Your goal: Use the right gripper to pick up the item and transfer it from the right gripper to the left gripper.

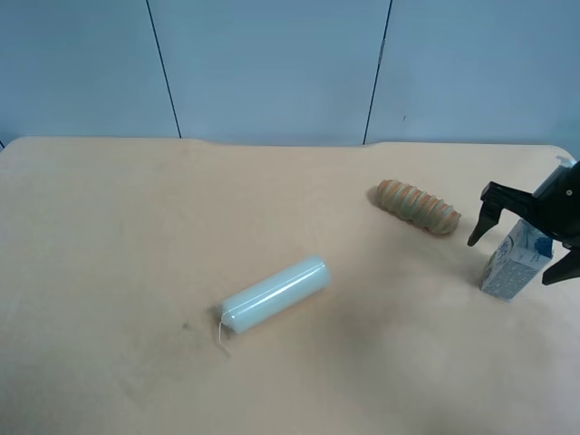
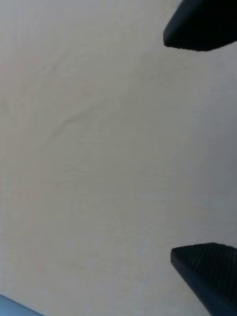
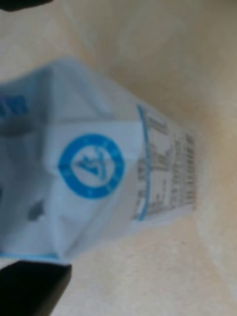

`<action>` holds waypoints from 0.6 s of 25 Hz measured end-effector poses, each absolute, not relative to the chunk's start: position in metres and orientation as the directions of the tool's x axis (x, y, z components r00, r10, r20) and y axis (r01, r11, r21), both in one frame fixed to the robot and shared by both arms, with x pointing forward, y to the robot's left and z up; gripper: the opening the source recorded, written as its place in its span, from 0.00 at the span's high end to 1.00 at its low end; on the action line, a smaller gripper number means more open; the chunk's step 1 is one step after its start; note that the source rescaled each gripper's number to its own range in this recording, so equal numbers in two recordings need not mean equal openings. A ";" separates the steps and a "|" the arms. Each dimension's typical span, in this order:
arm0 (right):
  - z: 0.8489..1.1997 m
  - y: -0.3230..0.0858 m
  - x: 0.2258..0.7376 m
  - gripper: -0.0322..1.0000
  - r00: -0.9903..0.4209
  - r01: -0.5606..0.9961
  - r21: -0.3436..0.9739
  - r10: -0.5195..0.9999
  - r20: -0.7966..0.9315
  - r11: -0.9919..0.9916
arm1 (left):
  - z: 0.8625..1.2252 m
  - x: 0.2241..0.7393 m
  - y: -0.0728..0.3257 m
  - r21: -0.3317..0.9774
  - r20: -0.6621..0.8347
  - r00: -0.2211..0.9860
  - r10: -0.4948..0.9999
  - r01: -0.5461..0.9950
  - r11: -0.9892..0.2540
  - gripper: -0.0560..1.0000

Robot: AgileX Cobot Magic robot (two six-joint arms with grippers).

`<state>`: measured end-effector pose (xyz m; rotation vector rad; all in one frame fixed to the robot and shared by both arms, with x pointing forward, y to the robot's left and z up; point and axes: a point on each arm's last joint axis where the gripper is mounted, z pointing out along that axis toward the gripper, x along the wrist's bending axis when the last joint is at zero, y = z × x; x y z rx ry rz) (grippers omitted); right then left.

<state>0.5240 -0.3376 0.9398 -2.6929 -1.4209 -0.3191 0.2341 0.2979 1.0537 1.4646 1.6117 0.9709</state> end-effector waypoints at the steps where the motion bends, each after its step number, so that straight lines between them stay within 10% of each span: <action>1: 0.945 -0.338 0.527 0.00 0.541 0.828 0.029 0.811 0.221 -0.560 | 1.054 0.234 0.298 0.897 -0.032 -0.075 0.997 0.437 0.062 0.16; 15: 0.954 -0.343 0.530 0.01 0.554 0.826 0.017 0.816 0.165 -0.564 | 1.054 0.234 0.298 0.897 -0.032 -0.075 0.997 0.437 0.062 0.16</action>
